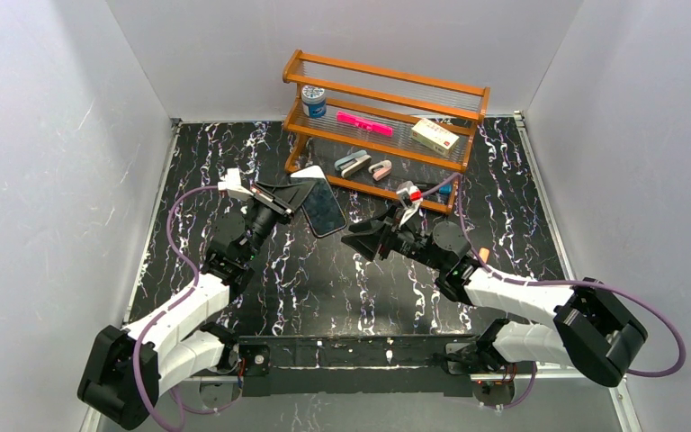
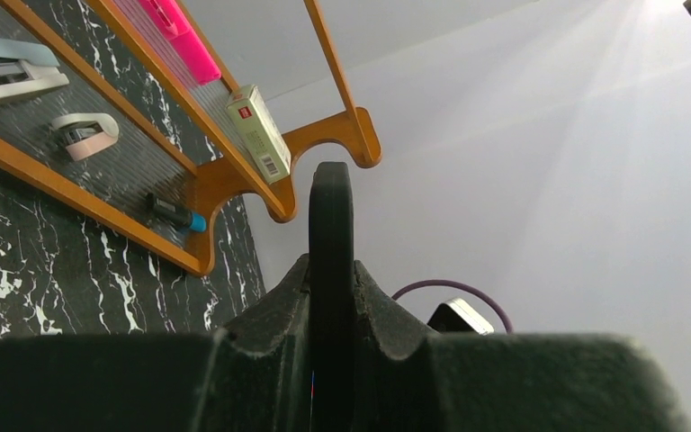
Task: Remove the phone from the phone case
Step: Remove the phone case from the phone.
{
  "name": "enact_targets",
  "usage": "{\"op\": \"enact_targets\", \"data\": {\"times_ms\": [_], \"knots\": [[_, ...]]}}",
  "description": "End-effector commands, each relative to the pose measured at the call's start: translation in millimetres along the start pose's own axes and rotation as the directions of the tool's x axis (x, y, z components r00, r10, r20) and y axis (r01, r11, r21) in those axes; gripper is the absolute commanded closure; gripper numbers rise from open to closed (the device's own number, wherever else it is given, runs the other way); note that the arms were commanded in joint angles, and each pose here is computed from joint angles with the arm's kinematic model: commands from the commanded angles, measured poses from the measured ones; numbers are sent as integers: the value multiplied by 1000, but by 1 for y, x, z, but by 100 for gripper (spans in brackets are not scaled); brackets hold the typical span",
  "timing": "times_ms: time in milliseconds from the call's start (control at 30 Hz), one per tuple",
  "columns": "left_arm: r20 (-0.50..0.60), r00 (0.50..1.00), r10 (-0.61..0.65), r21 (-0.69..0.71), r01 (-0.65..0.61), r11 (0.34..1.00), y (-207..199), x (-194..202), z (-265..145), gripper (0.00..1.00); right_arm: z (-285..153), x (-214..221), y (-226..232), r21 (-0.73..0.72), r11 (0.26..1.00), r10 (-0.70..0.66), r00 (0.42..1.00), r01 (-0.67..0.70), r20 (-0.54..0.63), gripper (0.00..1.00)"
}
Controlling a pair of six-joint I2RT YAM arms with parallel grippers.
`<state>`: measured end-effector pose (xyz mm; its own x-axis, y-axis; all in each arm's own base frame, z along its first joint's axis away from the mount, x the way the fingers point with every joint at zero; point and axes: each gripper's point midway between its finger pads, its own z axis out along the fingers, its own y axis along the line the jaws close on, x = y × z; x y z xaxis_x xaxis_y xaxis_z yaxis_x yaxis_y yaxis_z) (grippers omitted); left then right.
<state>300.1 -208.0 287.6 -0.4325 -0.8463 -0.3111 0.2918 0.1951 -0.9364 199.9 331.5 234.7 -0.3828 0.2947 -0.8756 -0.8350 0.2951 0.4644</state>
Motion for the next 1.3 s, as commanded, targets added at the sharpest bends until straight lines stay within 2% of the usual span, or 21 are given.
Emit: {"op": "enact_targets", "data": {"times_ms": [0,300,733,1000,1267], "knots": [[8,1000,9,148,-10,989,-47,-9,1,100,0,-13,7,-19,1000,12,999,-11,38,44],[-20,1000,-6,172,9,985,-51,-4,-2,100,-1,-28,4,-34,998,64,993,-60,102,50],[-56,998,-14,198,25,980,-55,2,-4,100,-1,-33,1,-48,994,107,987,-101,124,57],[-36,999,15,193,-8,981,-50,0,-5,100,-1,-35,10,-103,989,121,986,-109,114,57],[-39,999,22,183,-15,983,-47,1,-2,100,-4,-37,7,-93,989,124,984,-113,127,56]]}}
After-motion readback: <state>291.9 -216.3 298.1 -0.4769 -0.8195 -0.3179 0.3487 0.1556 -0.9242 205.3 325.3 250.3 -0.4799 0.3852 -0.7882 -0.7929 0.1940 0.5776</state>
